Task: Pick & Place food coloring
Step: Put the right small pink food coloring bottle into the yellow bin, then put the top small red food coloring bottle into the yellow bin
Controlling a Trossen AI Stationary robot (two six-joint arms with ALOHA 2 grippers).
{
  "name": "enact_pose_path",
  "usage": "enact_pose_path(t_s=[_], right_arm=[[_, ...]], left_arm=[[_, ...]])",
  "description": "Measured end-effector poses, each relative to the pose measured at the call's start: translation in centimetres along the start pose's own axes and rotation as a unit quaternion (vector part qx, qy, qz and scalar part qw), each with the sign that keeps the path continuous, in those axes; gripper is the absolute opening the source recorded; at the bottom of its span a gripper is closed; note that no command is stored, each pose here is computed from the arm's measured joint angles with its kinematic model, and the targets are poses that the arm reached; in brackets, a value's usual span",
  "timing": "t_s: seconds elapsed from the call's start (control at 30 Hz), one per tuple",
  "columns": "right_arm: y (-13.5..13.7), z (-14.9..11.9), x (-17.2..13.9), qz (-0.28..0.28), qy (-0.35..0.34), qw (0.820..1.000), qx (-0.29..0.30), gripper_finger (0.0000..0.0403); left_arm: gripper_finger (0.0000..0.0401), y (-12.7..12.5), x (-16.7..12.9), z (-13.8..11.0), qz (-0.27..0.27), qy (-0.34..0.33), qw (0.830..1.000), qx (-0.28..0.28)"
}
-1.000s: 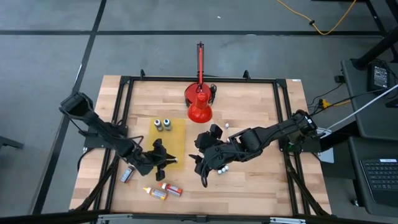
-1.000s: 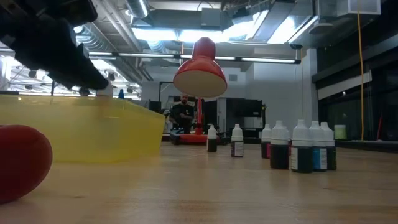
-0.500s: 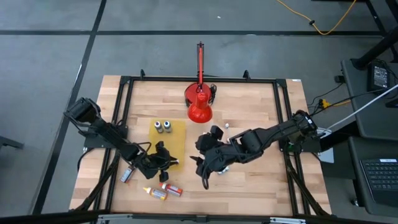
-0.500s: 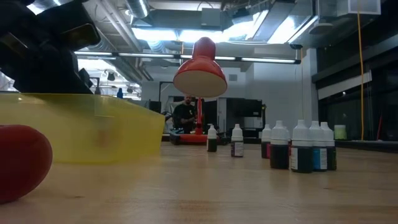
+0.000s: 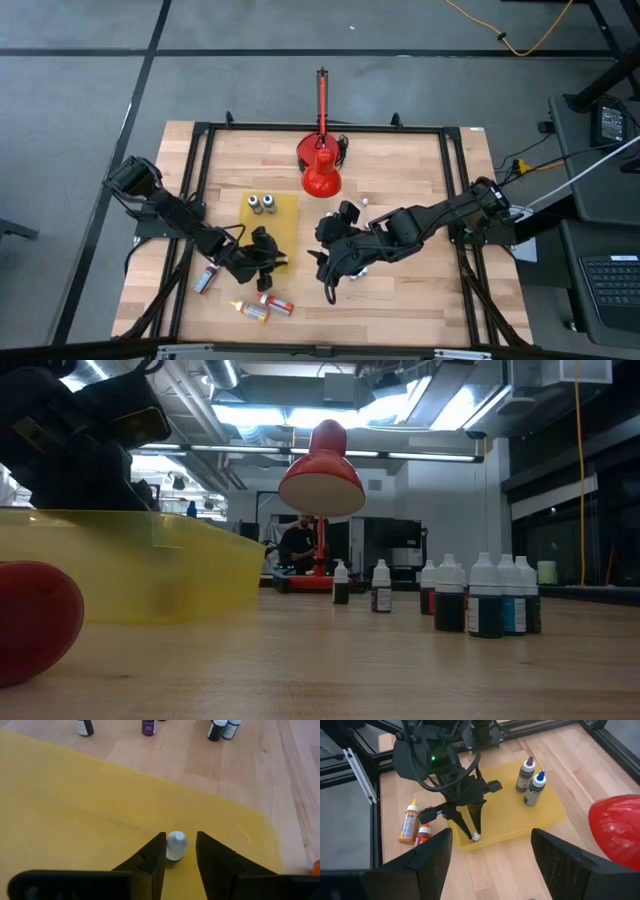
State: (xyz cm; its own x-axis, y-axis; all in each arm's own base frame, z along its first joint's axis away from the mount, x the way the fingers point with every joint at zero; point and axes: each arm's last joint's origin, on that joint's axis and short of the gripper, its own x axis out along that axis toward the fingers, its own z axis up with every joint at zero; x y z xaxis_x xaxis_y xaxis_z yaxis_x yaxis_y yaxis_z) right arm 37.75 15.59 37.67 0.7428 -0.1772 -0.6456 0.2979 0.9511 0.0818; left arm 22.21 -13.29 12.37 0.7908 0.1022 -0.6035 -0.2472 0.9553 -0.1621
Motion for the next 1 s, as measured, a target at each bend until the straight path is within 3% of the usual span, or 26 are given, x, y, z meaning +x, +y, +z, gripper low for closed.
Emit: enact_pose_path(t_s=[0.37,0.53,0.8,1.0], right_arm=[[-0.1,0.0,0.0,-0.013,-0.005,1.000,-0.001,0.0273],[0.0,-0.3,-0.1,-0.022,-0.001,1.000,0.013,0.0273],[1.8,-4.6,-3.5,-0.156,-0.032,0.986,0.056,0.0273],[2.8,-7.8,-5.7,-0.187,-0.049,0.974,0.121,0.0273]], left_arm=[[0.0168,1.2,-2.1,1.6,-0.005,0.015,1.000,-0.001],[0.0208,2.0,-4.3,3.7,-0.039,0.016,0.999,-0.022],[0.0254,2.5,-8.1,8.2,-0.105,-0.036,0.994,-0.020],[0.0251,2.7,-10.5,11.0,-0.129,-0.094,0.987,-0.031]])
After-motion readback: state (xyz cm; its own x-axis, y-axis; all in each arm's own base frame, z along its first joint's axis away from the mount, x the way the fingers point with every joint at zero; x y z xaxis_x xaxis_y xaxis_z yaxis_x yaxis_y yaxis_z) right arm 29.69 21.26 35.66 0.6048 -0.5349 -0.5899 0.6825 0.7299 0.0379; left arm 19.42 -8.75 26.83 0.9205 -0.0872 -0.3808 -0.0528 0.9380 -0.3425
